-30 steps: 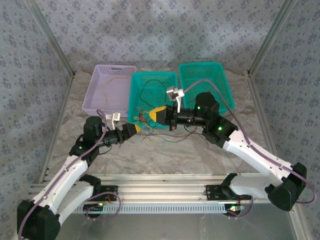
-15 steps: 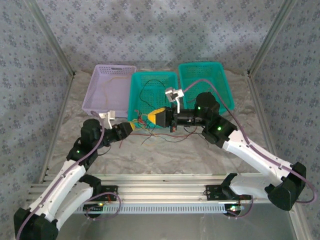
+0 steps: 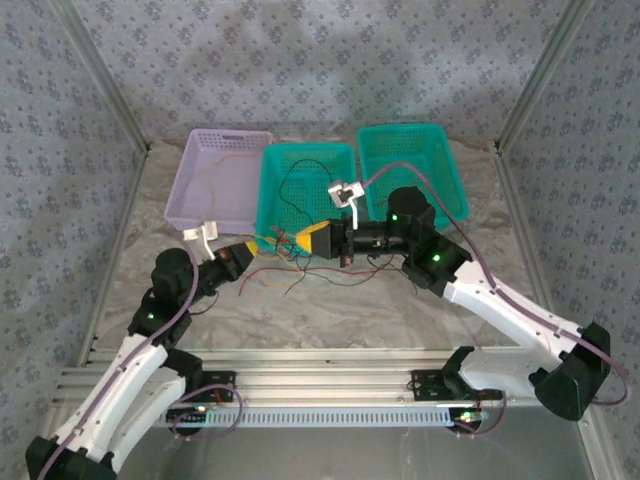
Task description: Untangle the cables
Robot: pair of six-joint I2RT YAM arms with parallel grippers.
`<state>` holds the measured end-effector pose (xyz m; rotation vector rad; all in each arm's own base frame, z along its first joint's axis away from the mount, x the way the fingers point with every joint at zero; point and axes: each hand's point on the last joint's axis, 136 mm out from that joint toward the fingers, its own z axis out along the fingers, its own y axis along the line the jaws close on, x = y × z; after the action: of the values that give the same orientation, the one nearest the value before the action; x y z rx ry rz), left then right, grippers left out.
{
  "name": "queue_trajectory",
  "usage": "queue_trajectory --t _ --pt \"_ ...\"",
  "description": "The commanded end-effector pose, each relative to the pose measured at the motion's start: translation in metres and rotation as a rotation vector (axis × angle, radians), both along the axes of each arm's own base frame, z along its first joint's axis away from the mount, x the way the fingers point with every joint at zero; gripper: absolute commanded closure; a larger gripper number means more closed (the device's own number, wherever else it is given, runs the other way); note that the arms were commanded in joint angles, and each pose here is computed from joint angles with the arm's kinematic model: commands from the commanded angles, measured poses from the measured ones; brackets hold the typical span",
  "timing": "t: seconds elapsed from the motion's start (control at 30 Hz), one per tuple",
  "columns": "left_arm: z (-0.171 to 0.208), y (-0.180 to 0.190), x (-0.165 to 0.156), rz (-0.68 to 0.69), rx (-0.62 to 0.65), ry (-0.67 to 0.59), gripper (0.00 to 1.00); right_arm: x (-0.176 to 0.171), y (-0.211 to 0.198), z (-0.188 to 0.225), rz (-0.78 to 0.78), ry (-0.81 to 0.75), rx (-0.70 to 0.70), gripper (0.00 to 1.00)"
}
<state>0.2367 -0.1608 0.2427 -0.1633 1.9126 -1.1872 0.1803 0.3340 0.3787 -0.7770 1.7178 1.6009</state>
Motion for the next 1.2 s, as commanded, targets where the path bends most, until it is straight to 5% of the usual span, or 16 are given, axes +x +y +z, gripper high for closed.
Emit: queue_trajectory --t 0.0,0.5,0.77,1.17 --pt "0.024 0.008 -0.007 0.021 0.035 -0.056 1.0 0.007 -0.019 0.002 -0.067 -0.027 -0.001 1.0" --pt "0.084 0.029 -0.043 0.031 0.152 -0.163 1.0 0.05 -0.096 -0.063 -0.436 0.077 -0.209 1.0" --pt "0.119 0.043 -0.049 0.09 0.192 -0.248 1.0 0.066 -0.159 -0.119 -0.704 0.259 -0.349 1.0" --pt "0.171 0.06 -0.054 0.156 0.302 -0.355 1.0 0.054 -0.257 -0.191 -1.091 0.462 -0.58 1.0"
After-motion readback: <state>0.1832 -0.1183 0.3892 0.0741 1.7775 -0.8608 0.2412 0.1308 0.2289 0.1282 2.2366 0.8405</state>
